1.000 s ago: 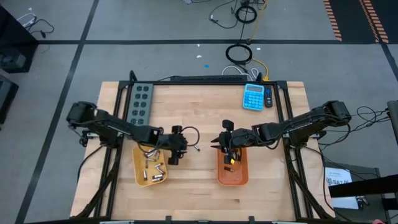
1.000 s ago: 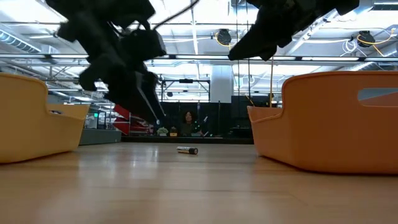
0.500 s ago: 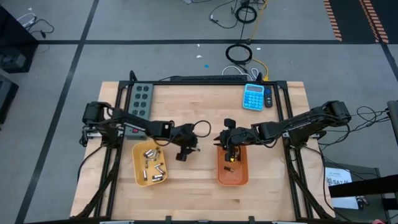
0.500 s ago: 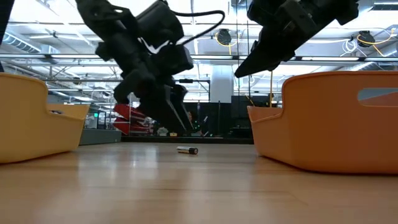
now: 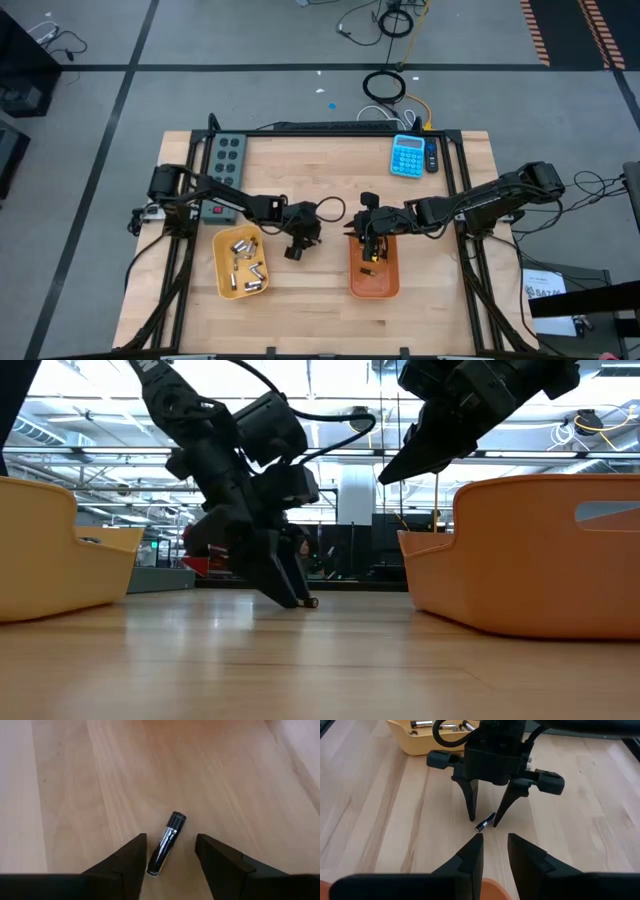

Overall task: Sort batteries
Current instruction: Put the silver battery into the yellow bin

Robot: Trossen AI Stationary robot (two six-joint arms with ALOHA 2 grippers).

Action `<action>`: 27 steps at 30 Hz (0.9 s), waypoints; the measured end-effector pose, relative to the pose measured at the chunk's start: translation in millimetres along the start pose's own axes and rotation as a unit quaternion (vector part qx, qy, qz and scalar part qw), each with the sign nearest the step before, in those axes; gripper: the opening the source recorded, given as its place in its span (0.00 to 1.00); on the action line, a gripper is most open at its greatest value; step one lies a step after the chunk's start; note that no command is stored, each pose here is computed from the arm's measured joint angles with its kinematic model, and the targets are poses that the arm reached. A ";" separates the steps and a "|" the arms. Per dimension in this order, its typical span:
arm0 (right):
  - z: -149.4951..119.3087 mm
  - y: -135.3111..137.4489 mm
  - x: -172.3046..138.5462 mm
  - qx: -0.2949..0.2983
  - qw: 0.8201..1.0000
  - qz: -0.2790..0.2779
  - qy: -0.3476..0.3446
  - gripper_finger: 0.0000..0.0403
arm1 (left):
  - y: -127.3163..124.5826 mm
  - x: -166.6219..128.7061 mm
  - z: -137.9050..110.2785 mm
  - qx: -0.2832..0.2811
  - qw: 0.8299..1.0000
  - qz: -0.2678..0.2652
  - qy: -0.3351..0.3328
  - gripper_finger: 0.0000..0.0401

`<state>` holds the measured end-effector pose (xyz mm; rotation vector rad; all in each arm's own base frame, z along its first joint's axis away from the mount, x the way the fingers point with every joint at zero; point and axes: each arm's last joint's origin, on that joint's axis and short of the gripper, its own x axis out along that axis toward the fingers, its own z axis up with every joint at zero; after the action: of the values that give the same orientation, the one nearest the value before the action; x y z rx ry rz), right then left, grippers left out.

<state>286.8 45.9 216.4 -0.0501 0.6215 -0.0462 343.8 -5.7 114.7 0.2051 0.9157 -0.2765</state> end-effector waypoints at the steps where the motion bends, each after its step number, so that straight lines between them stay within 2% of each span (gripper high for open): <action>1: 0.0 0.0 0.0 0.000 1.000 0.000 0.000 0.20 | -0.1 1.0 -0.4 0.000 1.000 -0.003 0.001 0.45; 5: 0.0 0.0 0.0 -0.001 1.000 0.000 0.000 0.20 | -1.1 3.1 -1.3 -0.001 1.000 -0.021 -0.002 0.33; 11: 0.0 -0.1 0.0 -0.001 1.000 0.000 0.000 0.20 | -5.3 4.2 -1.0 -0.011 1.000 -0.026 0.001 0.06; 20: 1.9 -0.6 -3.0 0.000 1.000 0.000 -0.006 0.20 | -17.0 -4.3 3.7 -0.062 0.997 -0.036 0.008 0.06; 27: 10.7 -3.3 -18.5 0.001 0.999 -0.001 -0.036 0.20 | -26.6 -37.4 18.3 -0.059 0.998 0.015 -0.004 0.06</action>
<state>278.0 44.0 236.0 -0.0504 0.5493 -0.0463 327.4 -30.6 154.1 0.1094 0.9171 -0.1949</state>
